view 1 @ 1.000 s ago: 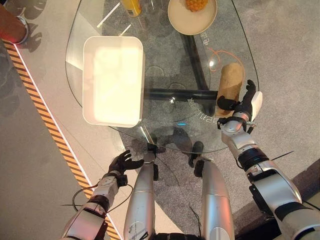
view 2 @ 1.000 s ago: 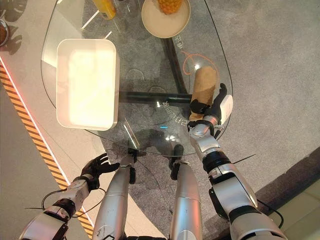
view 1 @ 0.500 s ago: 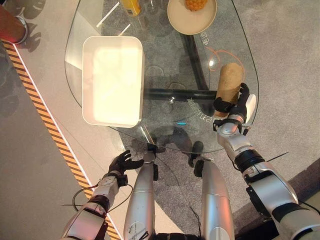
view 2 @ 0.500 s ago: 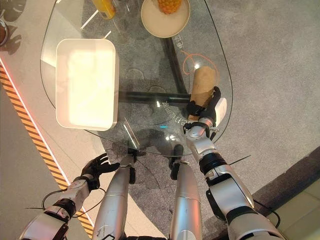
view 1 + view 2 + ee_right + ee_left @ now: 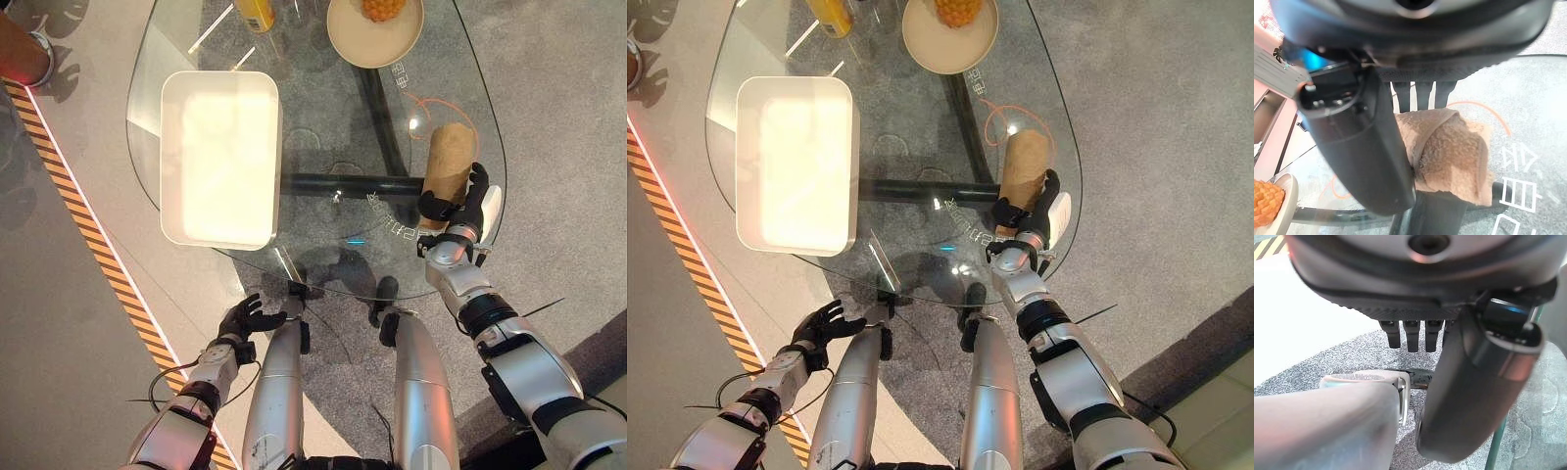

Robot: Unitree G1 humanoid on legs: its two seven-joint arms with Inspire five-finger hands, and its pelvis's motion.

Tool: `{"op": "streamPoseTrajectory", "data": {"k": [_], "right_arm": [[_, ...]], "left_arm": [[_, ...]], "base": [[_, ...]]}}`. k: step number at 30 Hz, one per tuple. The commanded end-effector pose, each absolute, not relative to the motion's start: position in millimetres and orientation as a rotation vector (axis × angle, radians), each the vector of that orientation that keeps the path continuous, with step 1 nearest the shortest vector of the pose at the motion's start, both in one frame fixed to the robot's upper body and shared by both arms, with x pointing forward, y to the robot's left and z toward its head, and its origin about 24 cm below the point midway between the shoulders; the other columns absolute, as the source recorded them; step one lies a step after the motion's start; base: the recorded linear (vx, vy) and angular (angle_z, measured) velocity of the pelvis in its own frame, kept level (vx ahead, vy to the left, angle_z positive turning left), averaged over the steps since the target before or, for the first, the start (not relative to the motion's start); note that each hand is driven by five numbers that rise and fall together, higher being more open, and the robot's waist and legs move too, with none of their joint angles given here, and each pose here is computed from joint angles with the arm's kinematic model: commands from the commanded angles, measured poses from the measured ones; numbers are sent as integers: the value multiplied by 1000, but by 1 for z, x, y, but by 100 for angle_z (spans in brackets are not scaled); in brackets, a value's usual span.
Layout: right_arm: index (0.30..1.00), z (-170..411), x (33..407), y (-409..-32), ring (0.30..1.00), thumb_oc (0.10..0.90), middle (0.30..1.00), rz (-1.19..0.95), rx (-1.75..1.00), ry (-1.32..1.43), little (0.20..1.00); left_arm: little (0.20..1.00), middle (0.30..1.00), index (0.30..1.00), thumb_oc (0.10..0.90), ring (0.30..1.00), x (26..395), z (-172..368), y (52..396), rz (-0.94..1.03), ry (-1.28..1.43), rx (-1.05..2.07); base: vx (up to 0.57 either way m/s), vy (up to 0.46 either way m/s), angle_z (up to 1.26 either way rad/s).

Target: Wipe the table with a cloth and put it in the basket.

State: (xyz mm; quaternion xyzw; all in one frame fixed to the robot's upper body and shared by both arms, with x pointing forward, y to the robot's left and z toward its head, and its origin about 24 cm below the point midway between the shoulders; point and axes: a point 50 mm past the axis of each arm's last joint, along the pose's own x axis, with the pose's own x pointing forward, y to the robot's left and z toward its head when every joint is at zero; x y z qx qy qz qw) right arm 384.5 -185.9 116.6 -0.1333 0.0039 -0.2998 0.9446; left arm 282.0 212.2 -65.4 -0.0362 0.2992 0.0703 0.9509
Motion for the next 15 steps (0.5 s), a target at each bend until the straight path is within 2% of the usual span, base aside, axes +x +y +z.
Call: {"op": "streamPoseTrajectory", "data": {"k": [1, 12, 13, 14, 15], "right_arm": [[900, 81, 374, -196, 900, 800, 900, -595, -311, 148, 900], [900, 69, 372, -195, 900, 800, 900, -562, -348, 195, 900], [778, 69, 373, -195, 778, 657, 778, -558, -348, 199, 757], [300, 68, 372, -195, 300, 100, 300, -558, -351, 201, 200], [300, 68, 373, -196, 300, 100, 300, -553, -351, 206, 200]], "left_arm": [[900, 900, 900, 800, 900, 271, -76, 208, 165, 640, -84], [900, 900, 900, 800, 900, 273, -75, 206, 161, 637, -81], [900, 900, 900, 800, 900, 274, -75, 206, 161, 637, -80], [900, 900, 900, 800, 900, 274, -74, 205, 161, 636, -81], [900, 900, 900, 800, 900, 274, -74, 205, 161, 635, -80]], "base": [[0, 0, 0], [0, 0, 0], [0, 0, 0], [0, 0, 0], [0, 0, 0]]}}
